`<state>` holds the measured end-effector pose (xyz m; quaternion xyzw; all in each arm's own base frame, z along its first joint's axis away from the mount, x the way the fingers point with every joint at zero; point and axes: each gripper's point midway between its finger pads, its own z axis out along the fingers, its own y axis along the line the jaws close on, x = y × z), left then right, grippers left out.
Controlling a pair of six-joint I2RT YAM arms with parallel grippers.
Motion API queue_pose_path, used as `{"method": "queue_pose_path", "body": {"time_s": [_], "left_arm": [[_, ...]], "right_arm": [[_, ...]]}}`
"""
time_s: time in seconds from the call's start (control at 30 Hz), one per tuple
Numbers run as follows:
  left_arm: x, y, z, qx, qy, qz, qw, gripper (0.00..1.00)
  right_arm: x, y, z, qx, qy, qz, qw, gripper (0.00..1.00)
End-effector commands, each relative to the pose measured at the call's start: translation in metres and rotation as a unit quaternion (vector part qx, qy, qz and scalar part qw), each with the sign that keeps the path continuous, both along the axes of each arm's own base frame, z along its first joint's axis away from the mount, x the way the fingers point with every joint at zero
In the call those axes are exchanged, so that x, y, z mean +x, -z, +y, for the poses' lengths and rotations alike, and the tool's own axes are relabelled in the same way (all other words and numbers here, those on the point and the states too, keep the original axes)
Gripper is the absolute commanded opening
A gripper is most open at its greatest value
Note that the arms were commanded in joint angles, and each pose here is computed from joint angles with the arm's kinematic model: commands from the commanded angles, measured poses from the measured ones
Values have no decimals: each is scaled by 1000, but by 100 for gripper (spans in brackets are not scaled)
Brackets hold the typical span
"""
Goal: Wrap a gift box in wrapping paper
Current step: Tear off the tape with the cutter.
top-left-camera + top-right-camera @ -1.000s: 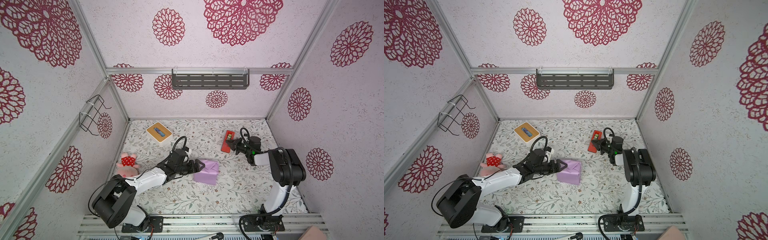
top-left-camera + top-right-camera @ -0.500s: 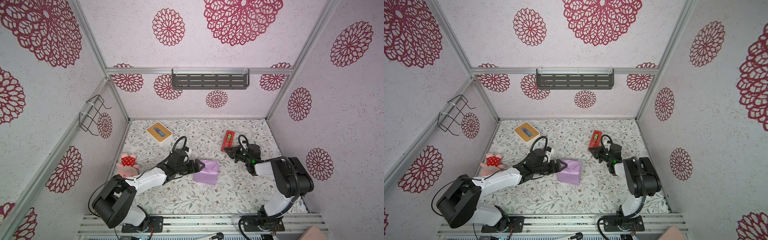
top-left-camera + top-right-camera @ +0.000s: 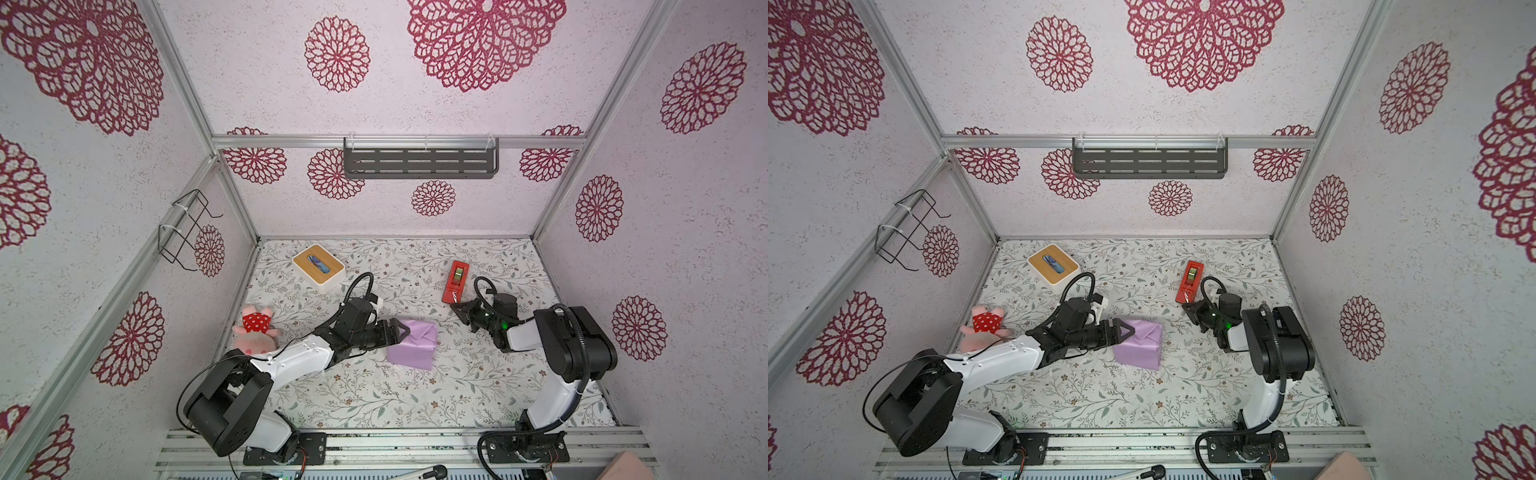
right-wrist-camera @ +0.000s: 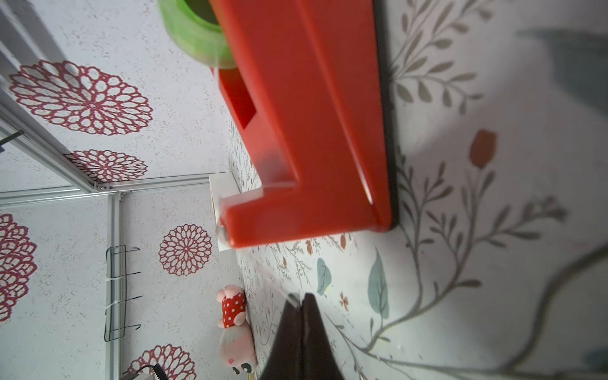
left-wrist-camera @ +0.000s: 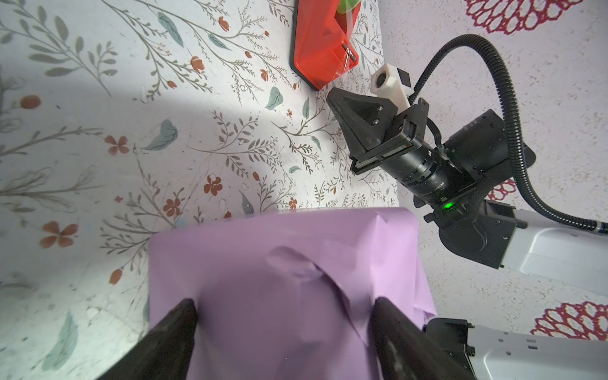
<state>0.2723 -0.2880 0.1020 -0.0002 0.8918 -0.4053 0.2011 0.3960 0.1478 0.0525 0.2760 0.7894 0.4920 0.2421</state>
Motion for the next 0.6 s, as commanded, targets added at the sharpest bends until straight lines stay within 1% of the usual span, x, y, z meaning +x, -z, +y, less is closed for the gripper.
{"method": "queue_pose_path", "body": {"time_s": [0.0, 0.1, 0.2, 0.33, 0.43, 0.5, 0.57], "left_arm": [[-30, 58, 32, 96, -6, 78, 992, 85], [-30, 59, 32, 97, -7, 79, 992, 85], [-30, 60, 33, 99, -7, 79, 992, 85], [-30, 60, 33, 100, -8, 78, 992, 85], [-30, 60, 33, 100, -7, 78, 992, 85], [-30, 61, 33, 101, -6, 78, 992, 85], [-30, 62, 34, 102, -7, 79, 992, 85]], "right_arm": [[-16, 44, -13, -65, 1, 60, 996, 0], [-18, 59, -25, -119, 3, 78, 990, 0], [-18, 64, -33, -161, -1, 86, 983, 0], [-19, 59, -43, -216, -13, 83, 973, 0], [-20, 52, -46, -240, -31, 81, 967, 0], [-18, 34, -36, -225, -52, 47, 972, 0], [-21, -2, -23, -207, -73, -8, 976, 0]]}}
